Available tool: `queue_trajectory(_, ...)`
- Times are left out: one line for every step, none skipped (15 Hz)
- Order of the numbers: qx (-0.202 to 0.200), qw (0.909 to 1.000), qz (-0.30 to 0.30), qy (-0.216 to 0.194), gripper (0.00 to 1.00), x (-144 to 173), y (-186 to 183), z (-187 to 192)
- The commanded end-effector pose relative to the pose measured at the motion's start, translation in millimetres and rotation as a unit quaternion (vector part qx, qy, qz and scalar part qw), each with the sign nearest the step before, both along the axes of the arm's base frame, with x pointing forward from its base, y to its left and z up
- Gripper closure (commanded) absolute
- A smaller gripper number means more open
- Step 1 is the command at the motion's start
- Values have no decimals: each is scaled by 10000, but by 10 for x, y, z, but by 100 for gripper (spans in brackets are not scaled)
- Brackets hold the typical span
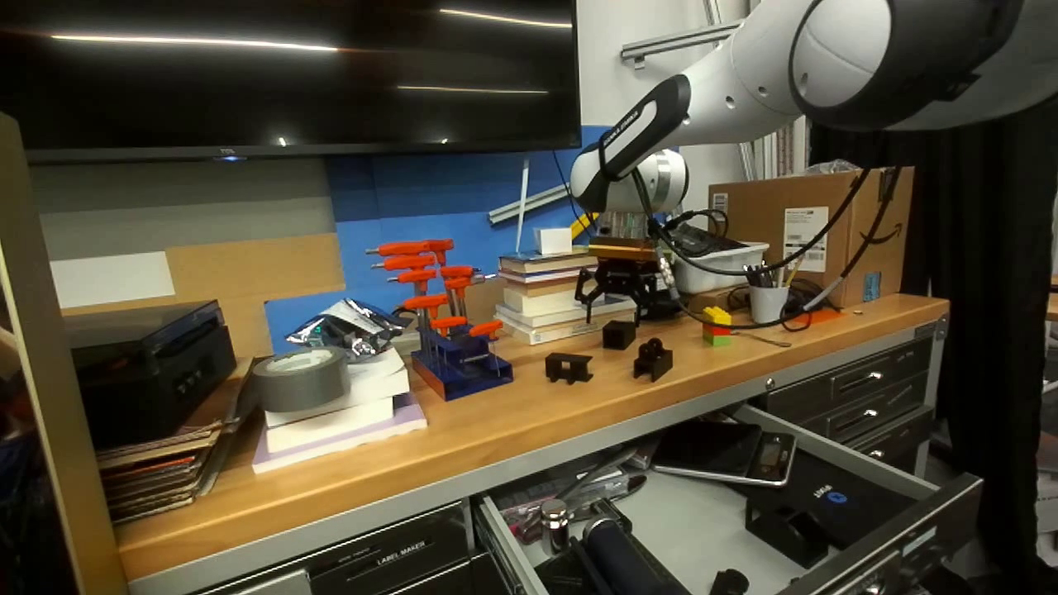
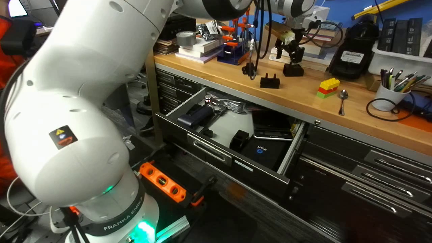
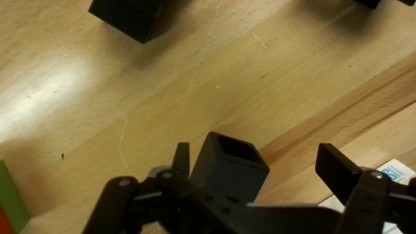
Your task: Pick up the black objects and put them in the open drawer and close it
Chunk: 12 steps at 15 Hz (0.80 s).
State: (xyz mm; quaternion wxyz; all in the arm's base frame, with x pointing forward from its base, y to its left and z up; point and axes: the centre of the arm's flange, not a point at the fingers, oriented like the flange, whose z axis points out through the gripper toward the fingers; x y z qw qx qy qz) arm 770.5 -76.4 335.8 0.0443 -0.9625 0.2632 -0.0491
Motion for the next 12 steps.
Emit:
queue_trajectory(-65,9990,-452,0,0,283,-85,40)
queue_trajectory(-99,9984,-558,3,0,285,-121,18)
queue_trajectory(-120,9979,-642,6,0,284,-154,0)
queue_trajectory(-133,9973,-722,2,0,279,-186,-32)
queue_trajectory(-136,9969,-781,-9,0,275,-210,-67)
queue_trajectory(-130,9965,-826,-16,0,280,-233,-97)
queue_trajectory(-112,9961,-874,-15,0,287,-244,-124)
queue_trajectory(-103,9958,-907,5,0,301,-245,-160)
queue_trajectory(-100,9955,-944,10,0,309,-245,-176)
queue_trajectory(-116,9952,-970,-3,0,324,-239,-201)
queue_trajectory(-122,9950,-996,-2,0,329,-234,-221)
queue_trajectory(-151,9950,-992,22,0,336,-233,-248)
